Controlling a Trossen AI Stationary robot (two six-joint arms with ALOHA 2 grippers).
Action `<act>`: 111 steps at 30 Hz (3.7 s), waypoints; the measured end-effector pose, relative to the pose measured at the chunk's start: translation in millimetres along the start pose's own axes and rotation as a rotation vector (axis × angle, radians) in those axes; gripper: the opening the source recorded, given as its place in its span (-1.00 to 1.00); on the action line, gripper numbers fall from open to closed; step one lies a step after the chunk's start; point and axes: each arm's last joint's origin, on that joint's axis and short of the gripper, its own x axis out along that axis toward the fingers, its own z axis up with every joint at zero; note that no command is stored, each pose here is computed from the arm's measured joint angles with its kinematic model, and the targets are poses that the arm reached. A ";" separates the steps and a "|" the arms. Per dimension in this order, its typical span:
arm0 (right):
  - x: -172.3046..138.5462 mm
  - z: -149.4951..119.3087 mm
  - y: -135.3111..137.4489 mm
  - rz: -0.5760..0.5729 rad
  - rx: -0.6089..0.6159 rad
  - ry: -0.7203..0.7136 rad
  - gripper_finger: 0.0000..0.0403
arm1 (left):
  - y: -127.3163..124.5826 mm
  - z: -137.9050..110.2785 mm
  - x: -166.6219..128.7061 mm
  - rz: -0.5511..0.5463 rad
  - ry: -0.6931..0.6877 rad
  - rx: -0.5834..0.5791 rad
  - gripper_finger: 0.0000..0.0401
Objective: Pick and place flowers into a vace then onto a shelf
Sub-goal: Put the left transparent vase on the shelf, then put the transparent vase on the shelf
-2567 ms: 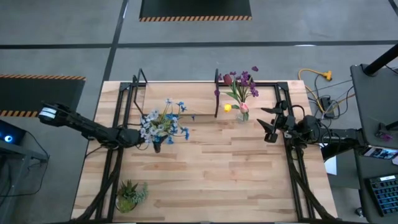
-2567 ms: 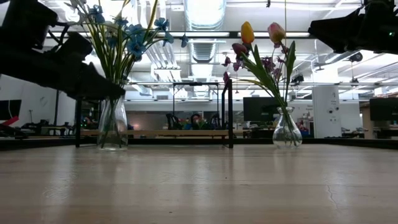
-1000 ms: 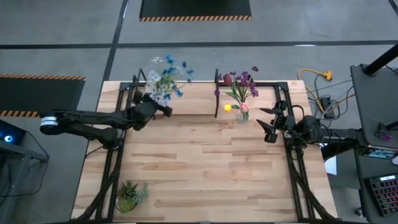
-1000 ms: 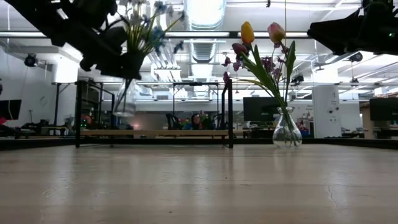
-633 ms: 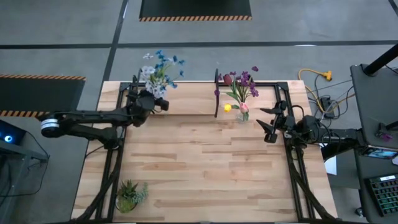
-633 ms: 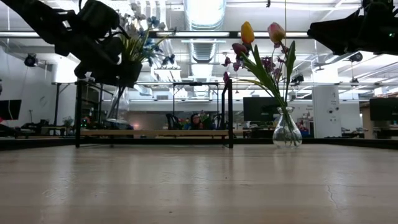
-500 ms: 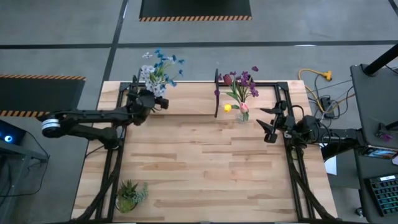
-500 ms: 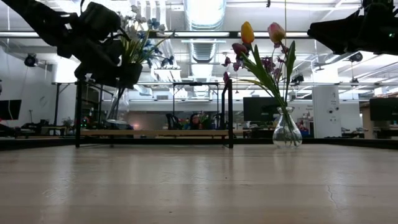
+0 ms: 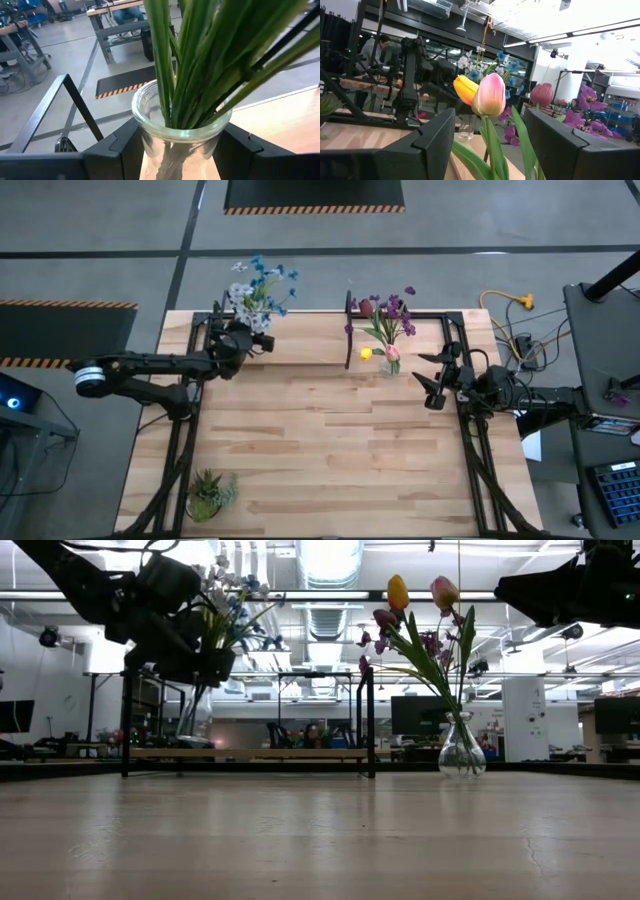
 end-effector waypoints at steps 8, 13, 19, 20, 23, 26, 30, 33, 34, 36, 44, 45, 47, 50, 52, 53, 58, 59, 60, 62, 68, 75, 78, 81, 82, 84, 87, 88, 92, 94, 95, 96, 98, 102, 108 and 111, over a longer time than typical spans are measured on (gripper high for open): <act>0.0 -0.1 0.0 0.000 0.001 0.001 0.16 | 6.6 -11.5 0.3 0.010 -0.040 -0.033 -0.13; 0.0 0.0 0.0 0.000 0.001 0.001 0.16 | 10.3 -18.8 -1.1 -0.013 -0.072 -0.060 -0.13; 0.0 -0.1 0.0 0.000 0.001 0.001 0.16 | 11.1 -21.1 -1.4 -0.020 -0.070 -0.062 -0.13; 0.0 0.0 0.0 0.000 0.001 0.001 0.16 | 11.1 -20.8 -1.3 -0.020 -0.070 -0.063 -0.12; 0.0 0.0 0.0 0.000 0.001 0.001 0.16 | 11.0 -20.9 -1.3 -0.021 -0.069 -0.065 -0.12; 0.0 -0.1 0.0 0.000 0.001 0.001 0.16 | 11.0 -21.0 -1.3 -0.021 -0.069 -0.061 -0.07; 0.0 0.1 0.0 0.000 0.001 0.000 0.16 | 10.9 -20.9 -1.4 -0.022 -0.069 -0.063 0.01; 0.0 0.1 0.0 0.000 0.001 0.000 0.16 | 10.9 -21.0 -1.4 -0.023 -0.069 -0.062 0.06; 0.0 0.0 0.0 0.000 0.001 0.000 0.16 | 11.0 -20.9 -1.4 -0.022 -0.069 -0.062 0.07; 0.0 0.1 0.0 0.000 0.001 0.000 0.16 | 11.0 -20.8 -1.5 -0.023 -0.069 -0.059 0.08; 0.0 0.1 0.0 0.000 0.019 0.000 0.16 | 12.9 -16.6 -6.6 -0.072 -0.072 -0.011 0.09; 0.0 0.0 0.0 0.000 0.020 0.001 0.16 | 13.2 -16.0 -7.2 -0.083 -0.072 -0.012 0.09; 0.0 0.0 0.0 0.000 0.020 0.001 0.16 | 14.6 -15.4 -8.6 -0.090 -0.067 -0.004 0.09; 0.0 0.0 0.0 0.000 0.020 0.001 0.16 | 17.3 -15.4 -10.7 -0.091 -0.052 0.014 0.09; 0.0 0.0 0.0 0.000 0.020 0.001 0.16 | 19.4 -15.8 -12.2 -0.090 -0.040 0.029 0.09; 0.0 0.0 0.0 0.000 0.020 0.000 0.16 | 20.2 -15.9 -12.9 -0.090 -0.035 0.035 0.09; 0.0 0.1 0.0 0.000 0.020 0.000 0.16 | 26.0 -14.5 -17.7 -0.095 -0.019 0.052 0.09; 0.0 0.1 0.0 0.000 0.020 0.001 0.16 | 27.2 -13.7 -19.1 -0.112 -0.016 0.053 0.09; 0.0 0.1 0.0 0.000 0.020 0.000 0.16 | 28.1 -12.7 -20.5 -0.132 -0.015 0.052 0.09; 0.0 0.2 0.0 0.000 0.020 0.000 0.16 | 30.1 -9.7 -23.2 -0.162 -0.023 0.040 0.09; 0.0 0.2 0.0 0.000 0.020 0.000 0.16 | 37.6 -9.9 -29.3 -0.175 0.004 0.073 0.09; 0.0 0.2 -0.1 0.000 0.020 0.000 0.16 | 44.9 -8.2 -35.6 -0.194 0.015 0.067 0.09; 0.0 0.2 -0.1 0.000 0.020 0.000 0.16 | 47.0 -5.9 -37.6 -0.199 0.002 0.055 0.09; 0.0 0.2 -0.1 0.000 0.020 -0.001 0.16 | 47.2 -6.5 -38.7 -0.235 0.013 0.061 0.09; 0.0 0.3 -0.1 0.000 0.020 -0.001 0.16 | 47.0 -6.4 -38.9 -0.246 0.014 0.062 0.09; 0.0 0.3 -0.1 0.000 0.020 -0.001 0.16 | 47.2 -7.1 -39.1 -0.253 0.021 0.067 0.09; 0.0 0.2 -0.1 0.000 0.020 -0.001 0.16 | 47.2 -7.8 -39.1 -0.256 0.026 0.072 0.09; 0.0 0.2 -0.1 0.000 0.020 -0.001 0.16 | 47.2 -7.7 -39.2 -0.256 0.026 0.073 0.09; 0.0 0.3 -0.1 0.000 0.020 -0.001 0.16 | 47.2 -7.9 -39.2 -0.258 0.024 0.097 0.09; 0.0 0.3 -0.1 0.000 0.020 -0.001 0.16 | 46.7 -8.0 -39.4 -0.277 0.027 0.099 0.09; 0.0 0.3 -0.1 0.000 0.020 -0.001 0.16 | 46.3 -8.1 -39.5 -0.293 0.029 0.099 0.09; 0.0 0.3 -0.1 0.000 0.020 -0.001 0.16 | 45.9 -8.2 -39.6 -0.308 0.031 0.100 0.09; 0.0 0.2 -0.1 0.000 0.020 -0.001 0.16 | 45.5 -8.1 -40.0 -0.330 0.032 0.099 0.09; 0.0 0.3 -0.1 0.000 0.020 -0.001 0.16 | 45.8 -7.7 -41.0 -0.351 0.033 0.097 0.09; 0.0 0.3 -0.1 0.000 0.020 -0.001 0.16 | 48.7 -7.5 -44.4 -0.386 0.044 0.085 0.09; 0.0 0.3 -0.1 0.000 0.020 -0.001 0.16 | 50.1 -7.2 -46.7 -0.425 0.053 0.066 0.09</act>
